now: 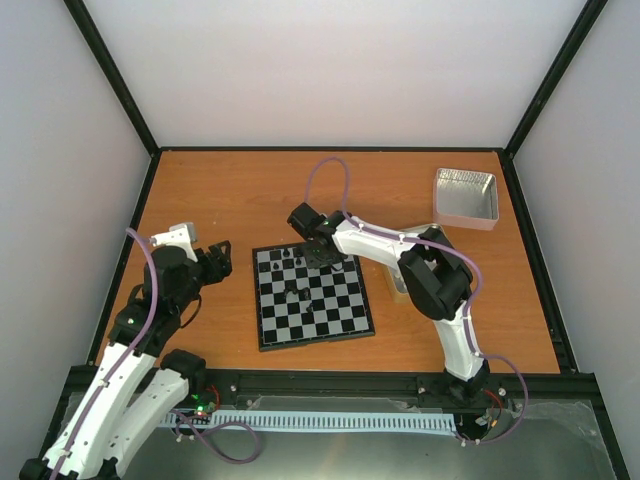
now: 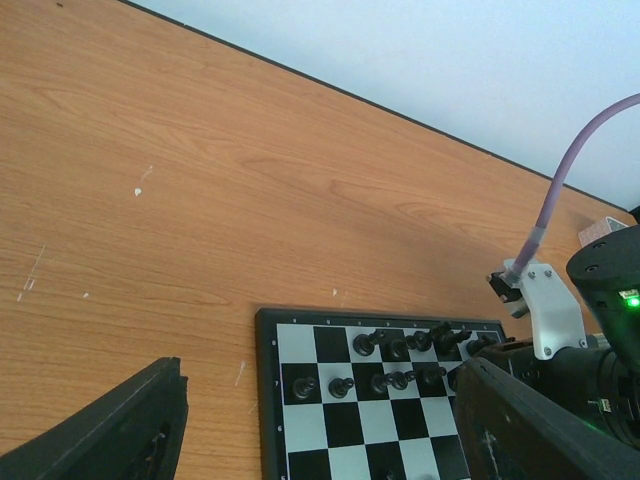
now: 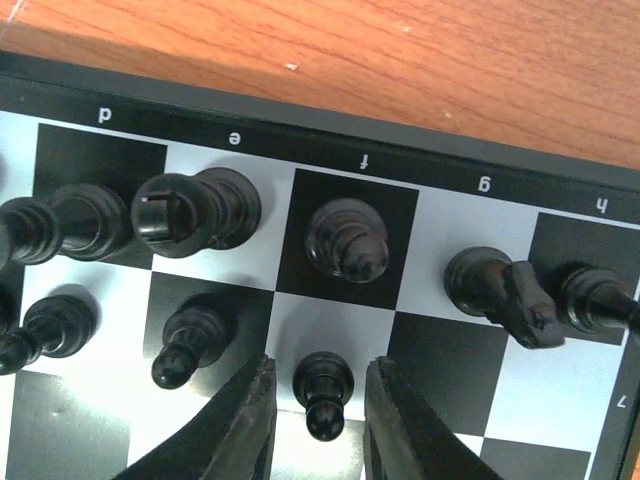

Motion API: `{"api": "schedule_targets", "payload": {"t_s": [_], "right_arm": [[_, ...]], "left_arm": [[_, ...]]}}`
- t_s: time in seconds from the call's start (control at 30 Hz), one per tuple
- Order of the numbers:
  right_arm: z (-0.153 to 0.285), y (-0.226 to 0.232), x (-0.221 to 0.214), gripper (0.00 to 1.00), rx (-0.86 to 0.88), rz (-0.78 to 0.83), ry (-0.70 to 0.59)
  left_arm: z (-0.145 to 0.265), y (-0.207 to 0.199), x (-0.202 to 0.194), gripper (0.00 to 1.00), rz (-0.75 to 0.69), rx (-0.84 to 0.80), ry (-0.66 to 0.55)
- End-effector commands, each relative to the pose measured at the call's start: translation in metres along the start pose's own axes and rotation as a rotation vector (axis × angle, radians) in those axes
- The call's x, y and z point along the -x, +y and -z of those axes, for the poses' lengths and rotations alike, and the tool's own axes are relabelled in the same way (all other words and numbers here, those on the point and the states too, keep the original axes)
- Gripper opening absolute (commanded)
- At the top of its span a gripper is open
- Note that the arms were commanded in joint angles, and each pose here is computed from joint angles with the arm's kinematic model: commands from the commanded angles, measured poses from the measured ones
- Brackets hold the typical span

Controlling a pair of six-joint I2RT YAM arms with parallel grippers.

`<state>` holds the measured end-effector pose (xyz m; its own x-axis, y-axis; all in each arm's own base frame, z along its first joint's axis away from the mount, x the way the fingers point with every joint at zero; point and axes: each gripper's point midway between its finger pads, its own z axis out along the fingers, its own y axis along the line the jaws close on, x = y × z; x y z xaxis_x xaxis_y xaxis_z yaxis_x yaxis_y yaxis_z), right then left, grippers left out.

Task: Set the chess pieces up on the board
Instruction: Place the chess piece on the chessboard, then pick up the chess piece from the chessboard.

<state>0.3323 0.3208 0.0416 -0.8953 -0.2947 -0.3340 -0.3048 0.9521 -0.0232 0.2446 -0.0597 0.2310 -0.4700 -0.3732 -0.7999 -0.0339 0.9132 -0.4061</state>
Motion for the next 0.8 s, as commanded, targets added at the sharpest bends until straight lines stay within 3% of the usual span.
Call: {"api": "schedule_targets", "payload": {"t_s": [0.0, 0.17, 0.37, 0.77], "right_arm": [[0.011, 0.001, 0.01, 0.28, 0.022, -0.019, -0.034], [0.045, 0.004, 0.007, 0.33, 0.089, -0.039, -0.068], [0.067, 0.015, -0.036, 0.39, 0.107, -0.007, -0.037], [0.055, 0.065, -0.096, 0.4, 0.112, 0.021, 0.044]], "left_arm": [[0.001, -0.004, 0.008, 0.74, -0.005, -0.016, -0.024], [0.001, -0.005, 0.007, 0.75, -0.006, -0.02, -0.023], [0.002, -0.006, 0.008, 0.75, -0.009, -0.028, -0.024], [0.002, -0.008, 0.007, 0.75, -0.004, -0.04, -0.026]]}}
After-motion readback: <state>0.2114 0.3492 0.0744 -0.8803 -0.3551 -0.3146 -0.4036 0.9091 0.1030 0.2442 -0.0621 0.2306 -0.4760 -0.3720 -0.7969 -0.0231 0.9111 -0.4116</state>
